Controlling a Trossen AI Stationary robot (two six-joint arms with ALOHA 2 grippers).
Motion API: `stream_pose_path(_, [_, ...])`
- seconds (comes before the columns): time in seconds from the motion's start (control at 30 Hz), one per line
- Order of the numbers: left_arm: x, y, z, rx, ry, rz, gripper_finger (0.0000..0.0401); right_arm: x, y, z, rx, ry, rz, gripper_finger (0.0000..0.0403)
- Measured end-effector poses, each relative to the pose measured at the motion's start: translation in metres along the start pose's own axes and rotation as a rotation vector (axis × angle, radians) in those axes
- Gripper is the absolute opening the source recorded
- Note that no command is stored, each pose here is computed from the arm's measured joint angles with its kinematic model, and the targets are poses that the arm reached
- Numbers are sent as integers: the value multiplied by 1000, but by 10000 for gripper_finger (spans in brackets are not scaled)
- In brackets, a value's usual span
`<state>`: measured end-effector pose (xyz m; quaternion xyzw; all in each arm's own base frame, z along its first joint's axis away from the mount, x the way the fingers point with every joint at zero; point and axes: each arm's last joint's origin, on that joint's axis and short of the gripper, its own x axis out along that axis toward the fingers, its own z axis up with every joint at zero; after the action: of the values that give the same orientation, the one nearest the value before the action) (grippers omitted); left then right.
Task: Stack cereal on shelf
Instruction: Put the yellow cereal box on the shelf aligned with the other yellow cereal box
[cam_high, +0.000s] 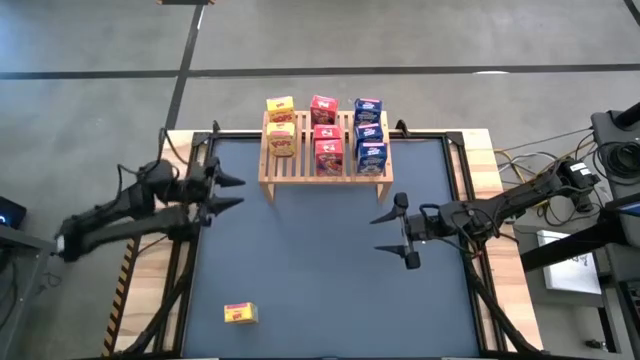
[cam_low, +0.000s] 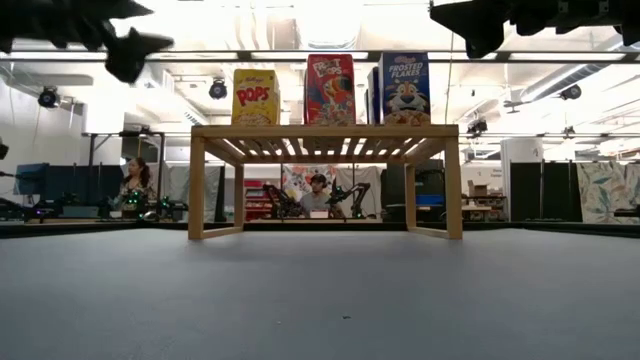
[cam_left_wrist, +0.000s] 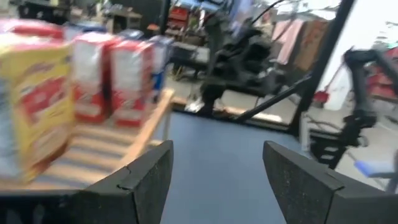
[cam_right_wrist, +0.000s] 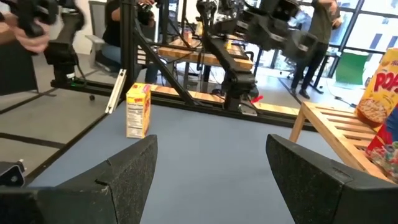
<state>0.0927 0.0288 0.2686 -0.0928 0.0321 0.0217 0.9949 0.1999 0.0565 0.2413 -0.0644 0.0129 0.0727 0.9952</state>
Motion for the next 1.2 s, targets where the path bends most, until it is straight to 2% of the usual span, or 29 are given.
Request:
stream_pose_path(0.2, [9,-41,4,22,18,-25,230,0,0,4,-27,-38,-6,288])
stream_pose_path(0.37, [22,-89,4,99,97,14,230,0,-1,7,-39,-75,0,288])
stream_pose_path(0.57, [27,-145,6,185,180,114,230,0,0,8,-41,-89,17,288])
stream_pose_path(0.87, [57,-195,-12,60,532,158,229,-1,0,9,-31,-102,15,288])
stream_pose_path(1.07, [72,-222,-12,-4,759,219,213,-1,0,10,-21,-107,15,288])
stream_pose_path(1.2, [84,-243,0,-41,784,219,205,-1,0,10,-22,-106,16,288])
